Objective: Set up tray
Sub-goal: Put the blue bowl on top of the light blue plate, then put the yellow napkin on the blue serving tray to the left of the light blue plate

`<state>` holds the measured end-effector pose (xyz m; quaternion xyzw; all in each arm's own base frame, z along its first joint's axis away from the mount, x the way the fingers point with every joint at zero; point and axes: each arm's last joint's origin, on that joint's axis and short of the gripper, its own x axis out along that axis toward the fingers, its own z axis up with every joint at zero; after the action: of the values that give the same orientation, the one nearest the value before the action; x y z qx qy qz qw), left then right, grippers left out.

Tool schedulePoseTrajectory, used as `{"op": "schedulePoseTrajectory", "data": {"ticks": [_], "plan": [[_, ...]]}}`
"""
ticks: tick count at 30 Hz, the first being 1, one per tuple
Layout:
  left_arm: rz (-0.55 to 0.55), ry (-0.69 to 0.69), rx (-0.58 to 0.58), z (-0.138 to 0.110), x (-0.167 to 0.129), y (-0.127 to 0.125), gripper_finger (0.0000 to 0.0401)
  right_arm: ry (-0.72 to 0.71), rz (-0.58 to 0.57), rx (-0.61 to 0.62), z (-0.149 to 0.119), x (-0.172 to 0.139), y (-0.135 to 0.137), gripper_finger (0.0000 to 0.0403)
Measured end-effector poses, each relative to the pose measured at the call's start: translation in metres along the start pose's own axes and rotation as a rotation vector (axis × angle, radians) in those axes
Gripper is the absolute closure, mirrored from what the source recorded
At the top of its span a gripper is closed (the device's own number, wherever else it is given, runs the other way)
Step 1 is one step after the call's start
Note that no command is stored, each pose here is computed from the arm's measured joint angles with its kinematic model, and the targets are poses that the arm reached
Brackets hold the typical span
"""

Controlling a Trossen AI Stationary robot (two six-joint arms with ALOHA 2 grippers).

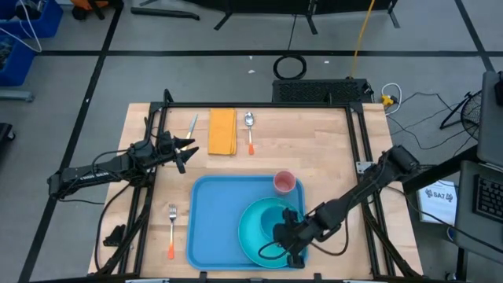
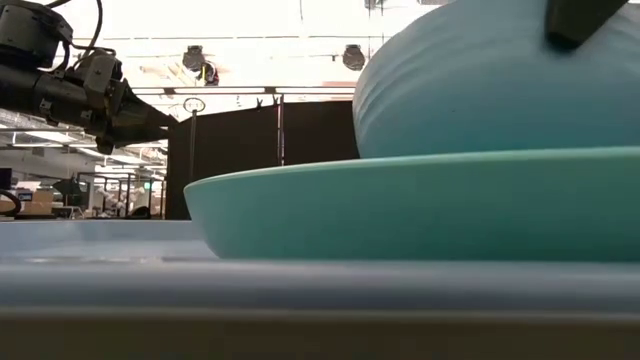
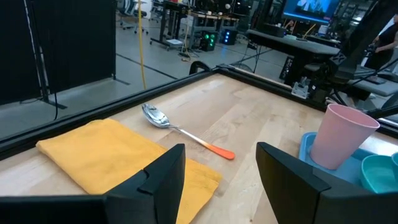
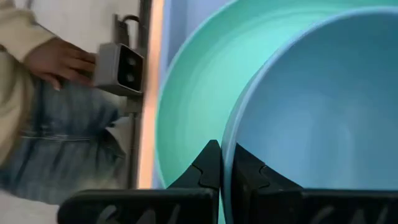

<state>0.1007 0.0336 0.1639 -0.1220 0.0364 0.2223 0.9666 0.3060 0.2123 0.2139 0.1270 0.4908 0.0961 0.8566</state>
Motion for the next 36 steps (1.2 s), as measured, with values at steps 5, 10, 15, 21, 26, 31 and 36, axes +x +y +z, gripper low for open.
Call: {"op": "schedulePoseTrajectory", "data": {"ticks": [5, 10, 15, 21, 26, 31, 36], "plan": [[0.0, 0.0, 0.0, 0.0, 0.0, 0.0, 0.0199, 0.011, -0.008, 0.006, -0.001, 0.001, -0.001, 0.0403], [0.0, 0.0, 0.0, 0.0, 0.0, 0.0, 0.0199, 0.021, 0.015, 0.015, -0.001, 0.002, 0.0, 0.0403], [0.0, -0.001, 0.0, 0.0, 0.0, 0.0, 0.0199, 0.029, 0.02, 0.036, -0.001, 0.012, -0.002, 0.0392], [0.0, -0.001, 0.0, 0.0, 0.0, 0.0, 0.0199, 0.01, 0.053, 0.037, 0.001, 0.02, 0.0, 0.0372], [0.0, 0.0, 0.0, 0.0, 0.0, 0.0, 0.0199, 0.0, 0.071, 0.072, 0.002, 0.019, 0.001, 0.0352], [0.0, 0.0, 0.0, 0.0, 0.0, 0.0, 0.0199, 0.042, 0.119, 0.118, 0.001, 0.019, 0.003, 0.0325], [0.0, 0.0, 0.0, 0.0, 0.0, 0.0, 0.0199, 0.049, 0.128, 0.137, 0.001, 0.018, 0.003, 0.0299]]}}
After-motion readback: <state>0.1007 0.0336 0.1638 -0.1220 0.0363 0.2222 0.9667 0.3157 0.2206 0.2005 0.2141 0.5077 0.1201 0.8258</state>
